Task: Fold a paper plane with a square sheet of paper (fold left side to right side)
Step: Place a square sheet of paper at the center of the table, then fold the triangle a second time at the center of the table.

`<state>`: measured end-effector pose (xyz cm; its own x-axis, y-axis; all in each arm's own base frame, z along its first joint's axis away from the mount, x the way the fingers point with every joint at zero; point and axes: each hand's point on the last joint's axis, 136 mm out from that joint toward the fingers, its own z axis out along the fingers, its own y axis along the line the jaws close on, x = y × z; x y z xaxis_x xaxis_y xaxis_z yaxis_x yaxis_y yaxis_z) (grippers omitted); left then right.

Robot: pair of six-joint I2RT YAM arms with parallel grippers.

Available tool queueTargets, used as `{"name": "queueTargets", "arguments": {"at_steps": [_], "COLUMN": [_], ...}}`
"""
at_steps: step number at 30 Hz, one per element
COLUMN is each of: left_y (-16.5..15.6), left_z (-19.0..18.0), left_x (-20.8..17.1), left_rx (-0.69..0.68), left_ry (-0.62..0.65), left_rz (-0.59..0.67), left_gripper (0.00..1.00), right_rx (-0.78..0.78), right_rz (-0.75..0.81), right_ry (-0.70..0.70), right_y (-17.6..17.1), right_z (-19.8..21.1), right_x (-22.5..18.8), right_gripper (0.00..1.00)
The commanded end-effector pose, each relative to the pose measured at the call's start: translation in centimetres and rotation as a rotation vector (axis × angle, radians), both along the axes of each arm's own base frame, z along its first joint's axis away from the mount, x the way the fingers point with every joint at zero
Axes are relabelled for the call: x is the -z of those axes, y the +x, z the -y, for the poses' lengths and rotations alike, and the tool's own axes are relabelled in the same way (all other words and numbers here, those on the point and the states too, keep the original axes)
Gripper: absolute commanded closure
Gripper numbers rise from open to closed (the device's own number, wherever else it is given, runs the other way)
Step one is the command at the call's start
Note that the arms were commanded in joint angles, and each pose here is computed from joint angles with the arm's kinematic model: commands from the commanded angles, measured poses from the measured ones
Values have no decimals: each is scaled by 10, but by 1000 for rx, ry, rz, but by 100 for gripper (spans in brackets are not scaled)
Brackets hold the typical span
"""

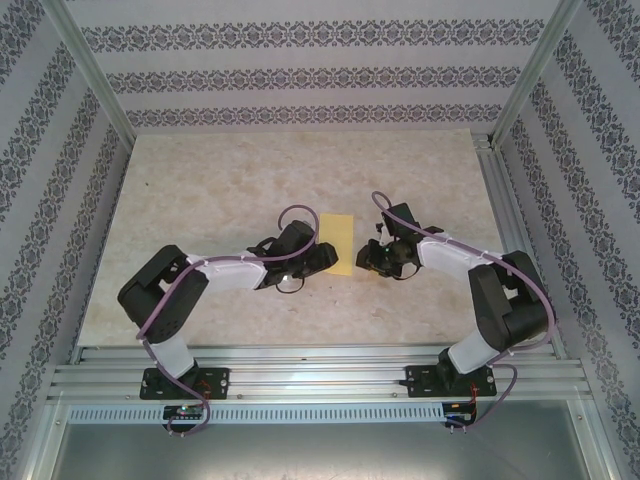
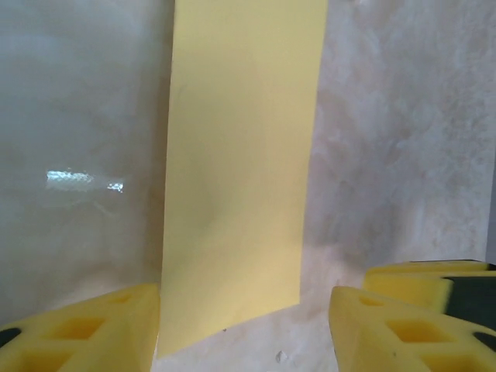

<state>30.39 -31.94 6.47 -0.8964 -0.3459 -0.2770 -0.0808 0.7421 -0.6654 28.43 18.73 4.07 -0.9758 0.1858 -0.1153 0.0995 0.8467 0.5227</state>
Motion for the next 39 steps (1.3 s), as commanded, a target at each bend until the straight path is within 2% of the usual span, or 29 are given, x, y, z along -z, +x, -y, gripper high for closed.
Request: {"name": "queueTargets", "arguments": {"at_steps": [1, 5, 14, 17, 27, 39], "left_y": [-7, -9, 20, 27, 28, 18], "left_z": [-22, -28, 7, 9, 6, -5], "left_x": [-14, -25, -16, -4, 30, 48], "left_rx": [-11, 25, 143, 135, 127, 107], "left_ry": [89, 102, -3, -19, 6, 32], "left_rz": [47, 73, 32, 12, -42, -73], "left_gripper": [36, 38, 69, 74, 77, 80], "right_rx": [0, 0, 30, 33, 10, 6], "right_rz": [24, -3, -23, -22, -51, -81], "right_ry": [32, 35, 89, 87, 72, 34], "right_y": [12, 13, 16, 16, 14, 12], "right_z": [-14, -20, -31, -31, -38, -38], "right_x": [-13, -9, -6, -6, 4, 15], "right_gripper": [69, 69, 69, 72, 72, 70]}}
